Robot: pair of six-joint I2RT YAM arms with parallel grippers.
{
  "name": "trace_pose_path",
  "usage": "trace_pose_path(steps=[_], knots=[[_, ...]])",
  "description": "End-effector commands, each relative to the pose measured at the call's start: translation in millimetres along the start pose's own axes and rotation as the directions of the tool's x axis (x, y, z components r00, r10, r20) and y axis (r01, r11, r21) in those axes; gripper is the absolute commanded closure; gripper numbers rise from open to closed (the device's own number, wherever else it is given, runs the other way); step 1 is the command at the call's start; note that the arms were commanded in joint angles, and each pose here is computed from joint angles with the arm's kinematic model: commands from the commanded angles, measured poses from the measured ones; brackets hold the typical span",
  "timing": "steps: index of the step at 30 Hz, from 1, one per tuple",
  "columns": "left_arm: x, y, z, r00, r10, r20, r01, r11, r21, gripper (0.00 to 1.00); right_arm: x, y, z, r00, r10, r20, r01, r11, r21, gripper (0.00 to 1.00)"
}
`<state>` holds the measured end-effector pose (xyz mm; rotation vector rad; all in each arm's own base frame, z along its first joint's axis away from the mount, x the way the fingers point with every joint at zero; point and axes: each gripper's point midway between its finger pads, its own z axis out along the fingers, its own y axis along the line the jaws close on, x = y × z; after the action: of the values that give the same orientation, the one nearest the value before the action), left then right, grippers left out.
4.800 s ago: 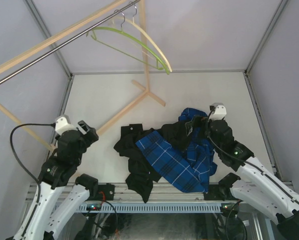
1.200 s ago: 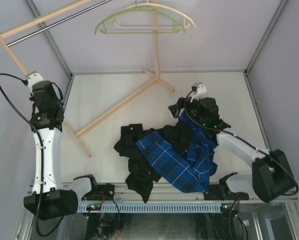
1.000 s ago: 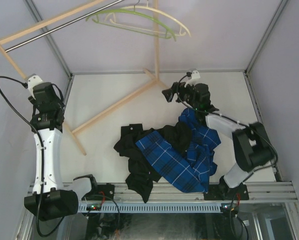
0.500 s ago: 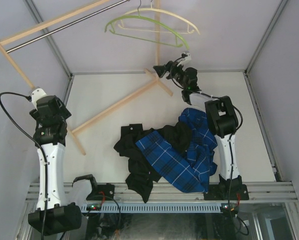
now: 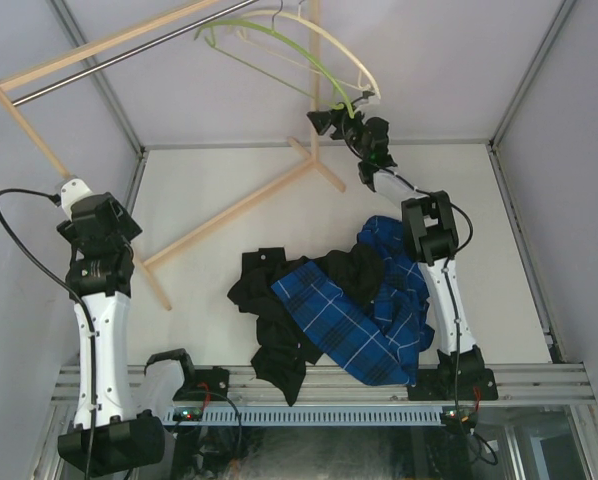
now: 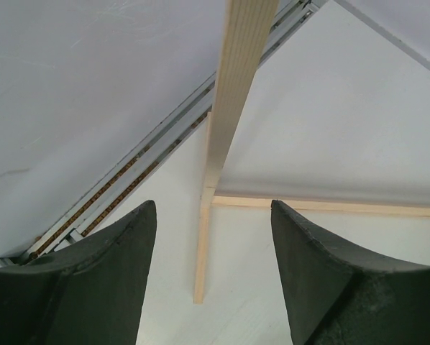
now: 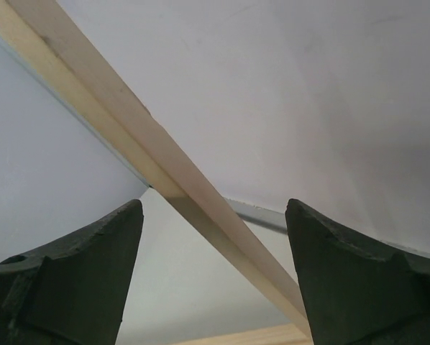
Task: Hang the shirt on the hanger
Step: Move the clothesline to the center of the board.
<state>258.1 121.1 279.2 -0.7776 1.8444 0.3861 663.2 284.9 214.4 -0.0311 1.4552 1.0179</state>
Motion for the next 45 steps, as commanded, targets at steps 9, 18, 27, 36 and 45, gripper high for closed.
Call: trace_pose_path(steps=[9, 18, 27, 36, 45], knots=[[-0.8, -6.8, 1.1, 0.999, -0.033, 0.017, 0.033, 0.999, 0.04, 0.31, -4.8, 14.2, 24.6, 0.995, -0.098, 0.023, 0.098, 0.995, 0.001, 0.54], [2.5, -10.7, 2.5, 1.0, -0.03, 0.004, 0.03, 0.998, 0.058, 0.32, -34.8, 14.4, 4.7, 0.941, -0.336, 0.032, 0.333, 0.941, 0.065, 0.82], [7.4, -23.1, 5.3, 1.0, -0.006, -0.016, 0.008, 0.992, 0.124, 0.28, -60.4, -21.3, -46.1, 0.877, -0.479, 0.022, 0.462, 0.857, 0.228, 0.89], [11.7, -90.9, 12.0, 0.993, 0.064, -0.1, -0.026, 0.939, 0.344, 0.16, -110.6, -62.2, -121.9, 0.827, -0.563, 0.0, 0.51, 0.749, 0.423, 0.87], [-8.2, -195.5, 21.9, 0.98, 0.167, -0.112, -0.094, 0.874, 0.477, 0.18, -149.7, -114.3, -213.6, 0.815, -0.577, -0.041, 0.479, 0.634, 0.607, 0.84]])
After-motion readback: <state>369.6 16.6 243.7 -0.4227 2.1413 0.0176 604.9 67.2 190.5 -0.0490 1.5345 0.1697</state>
